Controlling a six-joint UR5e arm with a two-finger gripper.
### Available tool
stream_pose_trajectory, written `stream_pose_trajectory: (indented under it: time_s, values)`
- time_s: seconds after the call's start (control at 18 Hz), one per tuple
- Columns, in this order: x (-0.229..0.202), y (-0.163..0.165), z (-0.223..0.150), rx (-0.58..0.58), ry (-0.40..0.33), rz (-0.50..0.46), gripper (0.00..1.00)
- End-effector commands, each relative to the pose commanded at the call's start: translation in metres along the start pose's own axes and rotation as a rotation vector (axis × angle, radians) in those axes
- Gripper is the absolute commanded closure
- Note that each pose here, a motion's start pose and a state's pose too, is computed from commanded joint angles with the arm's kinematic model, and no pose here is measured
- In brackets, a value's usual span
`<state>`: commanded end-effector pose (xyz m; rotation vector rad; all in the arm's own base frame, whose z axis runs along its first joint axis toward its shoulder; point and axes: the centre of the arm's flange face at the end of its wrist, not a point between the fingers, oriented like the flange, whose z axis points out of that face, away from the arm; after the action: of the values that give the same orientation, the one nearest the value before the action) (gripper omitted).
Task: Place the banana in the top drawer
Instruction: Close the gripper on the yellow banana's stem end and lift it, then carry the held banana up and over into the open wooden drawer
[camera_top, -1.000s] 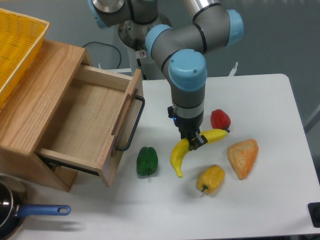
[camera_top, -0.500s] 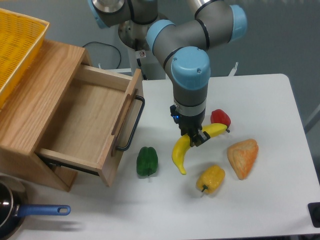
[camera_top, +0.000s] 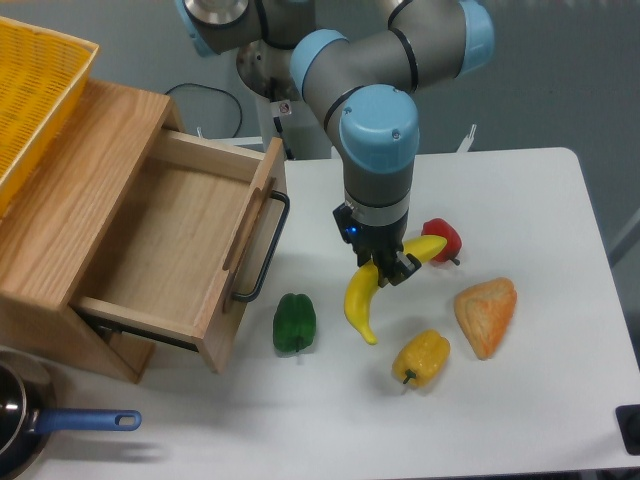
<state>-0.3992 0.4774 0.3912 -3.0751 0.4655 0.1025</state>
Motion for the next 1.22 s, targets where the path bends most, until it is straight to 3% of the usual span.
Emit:
stream_pose_trajectory:
  time_s: [0.78,1.22]
  values:
    - [0.008,-0.004,-0.021,0.037,-0.018,-0.03,0.55]
    - [0.019,-0.002,-0.048,0.044,0.027,-0.071,0.55]
